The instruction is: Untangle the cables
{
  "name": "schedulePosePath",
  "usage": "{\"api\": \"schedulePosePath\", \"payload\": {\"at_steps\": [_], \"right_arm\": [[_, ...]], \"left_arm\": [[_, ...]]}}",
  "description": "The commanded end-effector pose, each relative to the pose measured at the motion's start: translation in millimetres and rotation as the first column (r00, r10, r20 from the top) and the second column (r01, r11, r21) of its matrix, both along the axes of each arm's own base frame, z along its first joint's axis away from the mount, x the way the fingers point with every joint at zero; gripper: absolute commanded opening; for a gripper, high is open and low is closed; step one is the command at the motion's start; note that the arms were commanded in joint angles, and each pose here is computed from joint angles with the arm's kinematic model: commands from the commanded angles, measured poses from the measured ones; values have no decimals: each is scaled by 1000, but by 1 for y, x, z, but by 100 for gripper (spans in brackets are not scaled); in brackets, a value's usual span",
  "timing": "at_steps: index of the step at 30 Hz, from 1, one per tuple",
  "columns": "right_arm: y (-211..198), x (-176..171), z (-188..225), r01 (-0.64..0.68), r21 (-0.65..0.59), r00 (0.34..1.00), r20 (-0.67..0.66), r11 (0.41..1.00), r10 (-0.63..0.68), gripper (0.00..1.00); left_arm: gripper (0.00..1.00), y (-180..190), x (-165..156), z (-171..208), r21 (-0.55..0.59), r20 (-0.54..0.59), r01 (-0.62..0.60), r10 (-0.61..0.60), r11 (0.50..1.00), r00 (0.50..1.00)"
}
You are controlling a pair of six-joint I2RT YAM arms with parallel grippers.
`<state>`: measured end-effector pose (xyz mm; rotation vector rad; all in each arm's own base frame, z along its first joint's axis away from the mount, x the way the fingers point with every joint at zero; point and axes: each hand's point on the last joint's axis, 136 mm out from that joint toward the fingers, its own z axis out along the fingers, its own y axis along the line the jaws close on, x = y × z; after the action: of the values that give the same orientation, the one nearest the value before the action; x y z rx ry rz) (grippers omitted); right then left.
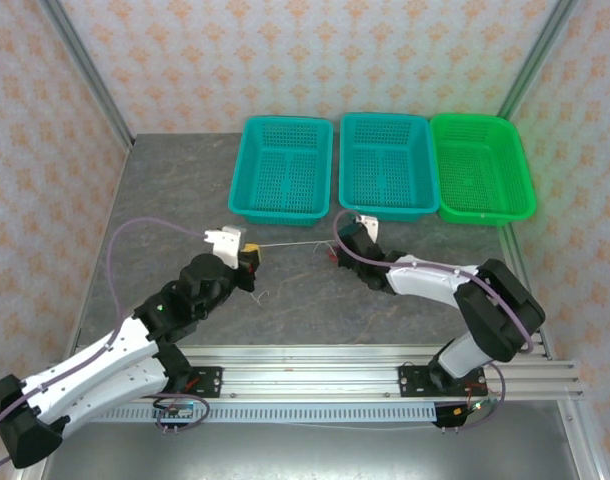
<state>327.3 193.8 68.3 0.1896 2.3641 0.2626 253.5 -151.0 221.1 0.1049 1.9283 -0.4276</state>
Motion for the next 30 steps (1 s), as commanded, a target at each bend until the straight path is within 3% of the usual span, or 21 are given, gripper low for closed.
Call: {"api": "schedulePosePath", "payload": {"at_steps": [1,5,9,12,13,18,22,30], "right_arm": [[-84,-18,-32,251,-137,961,-86,958,-264,21],[-94,-18,-26,298,-26,952,-64,954,-299,16],[-62,-10,-2,152,123,988,-10,981,-152,8],[-36,-7,27,17,195,999,39,981,-25,1],[-29,-7,37,-28,209,998,62,977,16,0],[-8,-12,87,-194,233,970,189,953,151,0],[3,-19,108,-284,234,945,234,930,230,0],[34,-37,113,-461,208,879,243,863,411,0]], "left_arm": [[0,80,6,31,-157,64,-361,375,919,925],[0,88,5,14,-180,5,-350,357,919,934],[0,50,10,-8,-185,-46,-175,170,967,984],[0,15,13,-34,-227,-95,-31,10,973,995],[3,8,13,-44,-235,-114,-5,-23,972,993],[42,-17,10,-75,-176,-174,92,-123,980,977],[50,-40,4,-60,-126,-121,201,-217,971,969],[56,-85,-9,-7,-11,20,427,-427,904,904]]}}
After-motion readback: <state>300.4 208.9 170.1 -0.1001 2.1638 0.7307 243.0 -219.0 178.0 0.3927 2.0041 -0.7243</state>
